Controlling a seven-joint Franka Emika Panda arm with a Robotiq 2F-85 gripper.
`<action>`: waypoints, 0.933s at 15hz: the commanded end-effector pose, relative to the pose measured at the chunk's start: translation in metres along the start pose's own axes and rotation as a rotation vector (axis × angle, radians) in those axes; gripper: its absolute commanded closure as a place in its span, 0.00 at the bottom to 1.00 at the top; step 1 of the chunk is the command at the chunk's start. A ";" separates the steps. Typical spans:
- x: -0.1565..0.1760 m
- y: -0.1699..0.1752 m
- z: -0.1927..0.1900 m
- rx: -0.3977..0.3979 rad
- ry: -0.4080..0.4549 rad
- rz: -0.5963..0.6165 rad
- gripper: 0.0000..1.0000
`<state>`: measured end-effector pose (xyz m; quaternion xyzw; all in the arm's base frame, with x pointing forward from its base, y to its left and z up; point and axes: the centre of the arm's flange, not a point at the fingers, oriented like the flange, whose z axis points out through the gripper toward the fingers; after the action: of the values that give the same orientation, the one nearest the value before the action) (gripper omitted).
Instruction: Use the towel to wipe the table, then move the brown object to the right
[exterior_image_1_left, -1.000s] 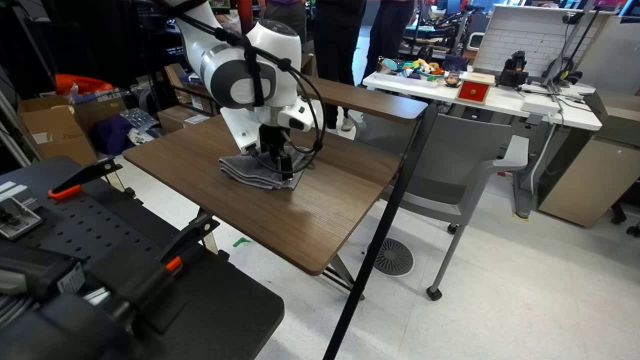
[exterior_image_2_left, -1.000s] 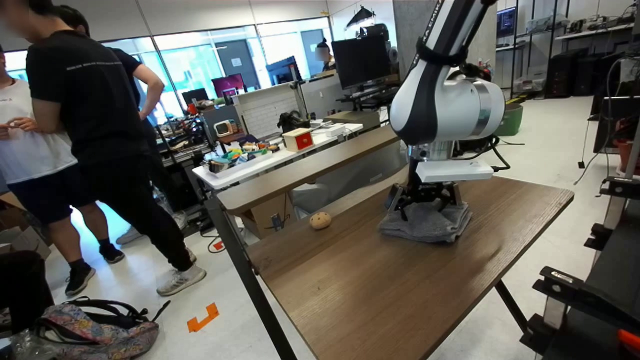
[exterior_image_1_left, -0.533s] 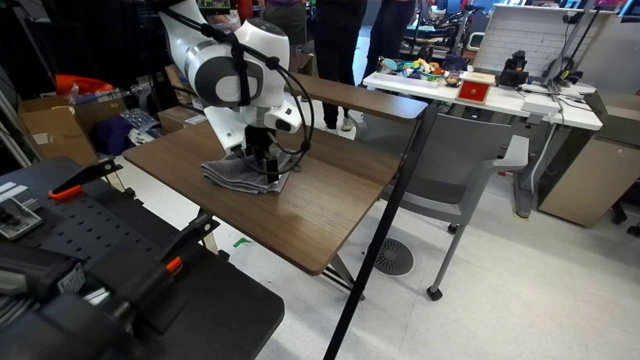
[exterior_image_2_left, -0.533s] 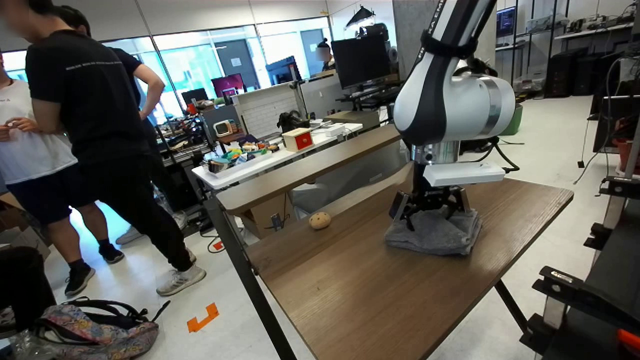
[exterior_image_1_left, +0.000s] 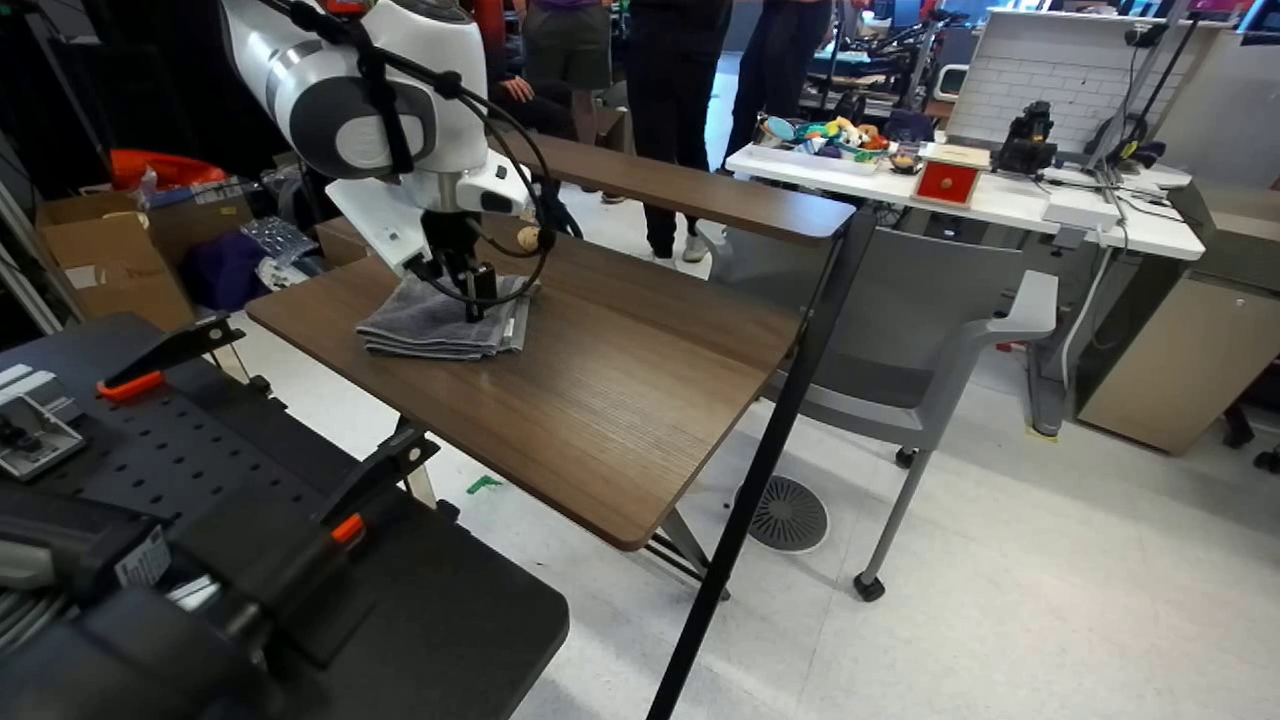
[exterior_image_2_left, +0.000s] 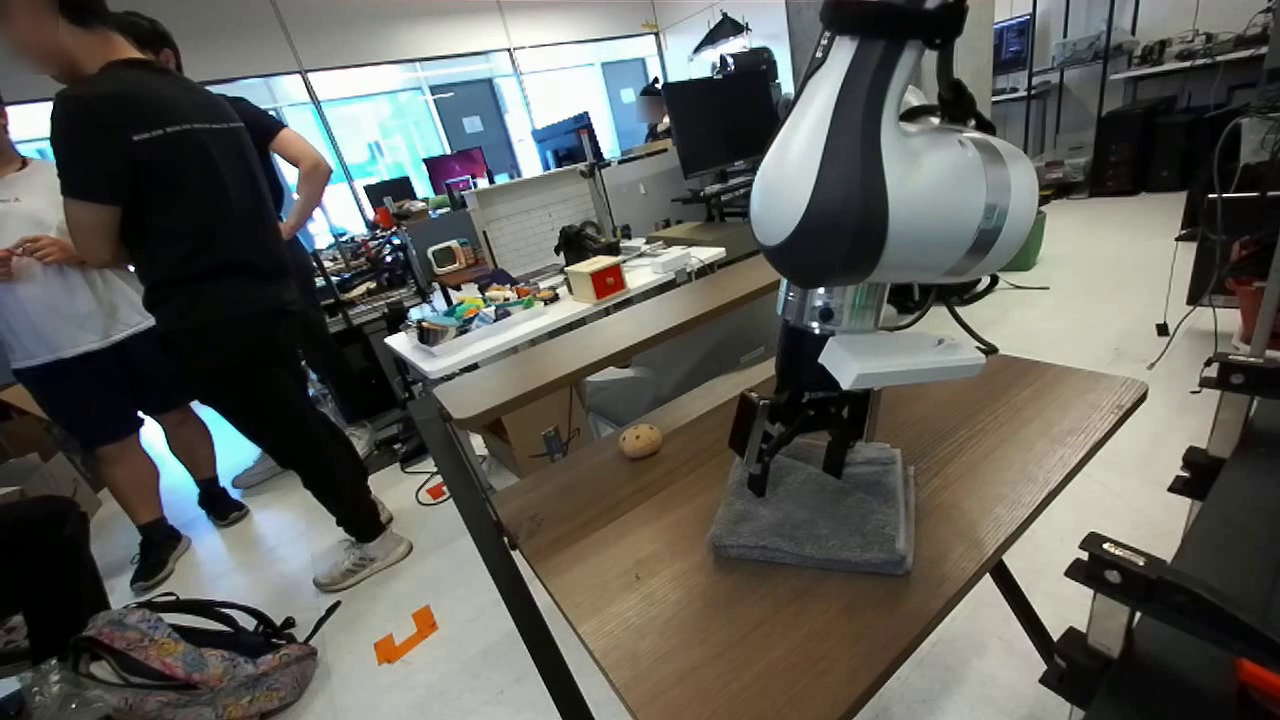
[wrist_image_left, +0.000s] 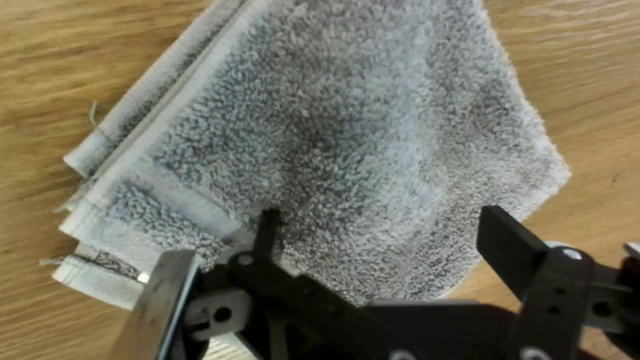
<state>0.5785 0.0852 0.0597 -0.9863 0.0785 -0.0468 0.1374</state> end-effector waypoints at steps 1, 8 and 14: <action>0.000 0.003 0.001 -0.002 0.000 0.004 0.00; 0.001 -0.006 -0.016 0.014 0.048 -0.058 0.00; -0.003 -0.046 -0.059 0.112 0.168 -0.131 0.00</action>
<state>0.5881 0.1135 0.0990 -0.9796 0.0429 -0.1057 0.1653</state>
